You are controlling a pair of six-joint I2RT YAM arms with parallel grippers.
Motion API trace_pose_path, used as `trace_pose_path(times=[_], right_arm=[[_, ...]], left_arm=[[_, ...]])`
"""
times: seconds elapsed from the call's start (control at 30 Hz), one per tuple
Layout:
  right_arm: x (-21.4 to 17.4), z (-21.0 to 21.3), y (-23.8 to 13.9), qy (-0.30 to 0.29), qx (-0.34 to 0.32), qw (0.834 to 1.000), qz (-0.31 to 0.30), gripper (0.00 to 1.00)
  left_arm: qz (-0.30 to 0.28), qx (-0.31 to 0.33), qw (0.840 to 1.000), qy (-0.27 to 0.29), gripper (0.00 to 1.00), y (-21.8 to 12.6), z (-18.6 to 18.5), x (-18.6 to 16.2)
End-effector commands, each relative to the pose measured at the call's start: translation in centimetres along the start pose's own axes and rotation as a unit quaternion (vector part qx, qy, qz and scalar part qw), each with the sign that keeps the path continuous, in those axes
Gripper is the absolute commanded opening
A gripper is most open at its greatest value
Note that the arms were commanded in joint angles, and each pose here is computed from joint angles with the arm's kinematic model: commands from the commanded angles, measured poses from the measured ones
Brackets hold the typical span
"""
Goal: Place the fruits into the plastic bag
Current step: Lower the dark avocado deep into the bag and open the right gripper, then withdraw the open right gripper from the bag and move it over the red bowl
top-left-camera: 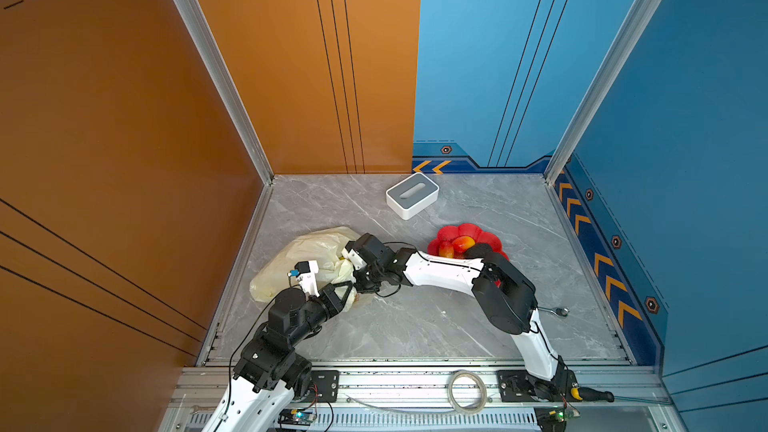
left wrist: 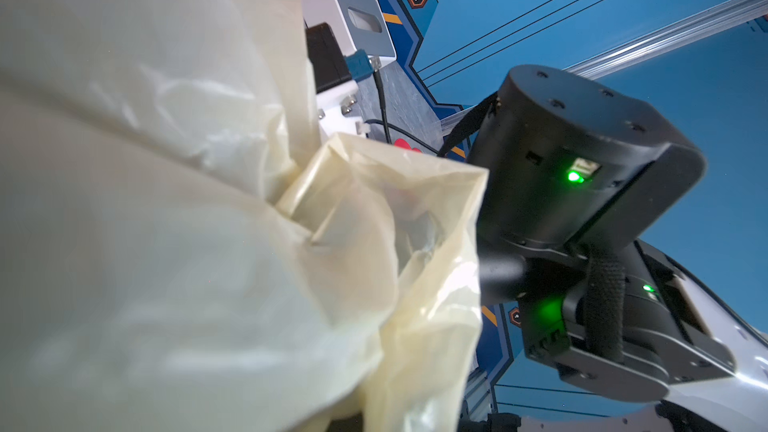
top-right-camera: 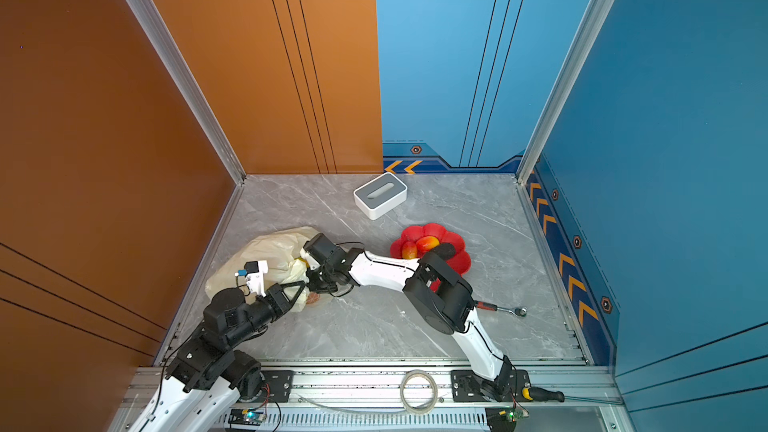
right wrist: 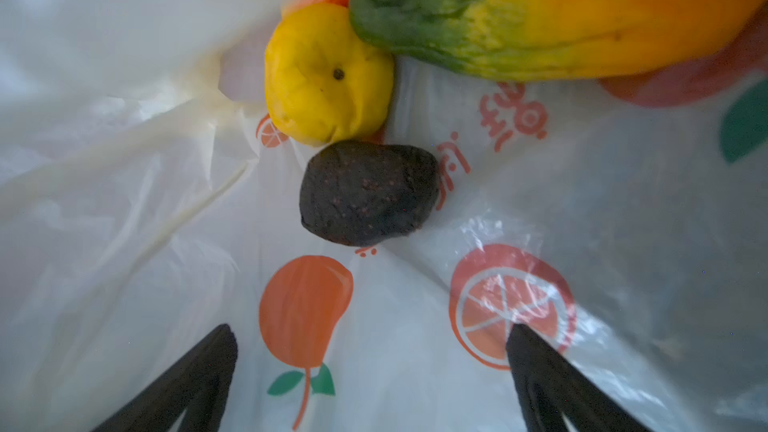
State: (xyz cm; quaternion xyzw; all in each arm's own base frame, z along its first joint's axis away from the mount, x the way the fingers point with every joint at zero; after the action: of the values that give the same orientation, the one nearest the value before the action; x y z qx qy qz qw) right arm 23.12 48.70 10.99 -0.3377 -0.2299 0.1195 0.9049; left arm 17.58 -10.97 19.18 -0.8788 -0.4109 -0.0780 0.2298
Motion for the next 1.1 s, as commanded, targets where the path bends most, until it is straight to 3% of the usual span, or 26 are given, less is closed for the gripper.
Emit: trace_pose_path(times=[0.0, 0.77, 1.07], right_arm=[[0.1, 1.8, -3.7, -0.032, 0.004, 0.999, 0.009, 1.00], [0.0, 0.6, -8.0, -0.040, -0.027, 0.999, 0.005, 1.00], [-1.4, -1.3, -10.0, -0.031, -0.087, 0.995, 0.032, 1.00]], left_arm=[[-0.007, 0.030, 0.999, -0.008, 0.00, 0.2, 1.6, 0.0], [-0.011, 0.039, 0.999, -0.015, 0.00, 0.0, 2.2, 0.0], [-0.006, 0.059, 0.998, -0.022, 0.00, -0.1, 2.9, -0.2]])
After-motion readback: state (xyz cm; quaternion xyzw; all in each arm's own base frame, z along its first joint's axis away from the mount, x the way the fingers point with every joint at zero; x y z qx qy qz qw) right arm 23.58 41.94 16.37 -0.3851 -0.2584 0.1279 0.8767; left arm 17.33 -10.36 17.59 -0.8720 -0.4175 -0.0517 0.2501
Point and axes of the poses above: each gripper's point midway between its finger pads, its own y axis out along the fingers, its own z axis along the line the jaws close on, x = y × z, the point moved 3 cm from there along -y, back along the fingers, and after that the axes turned 7 degrees about -y, right-handed, at the moved point
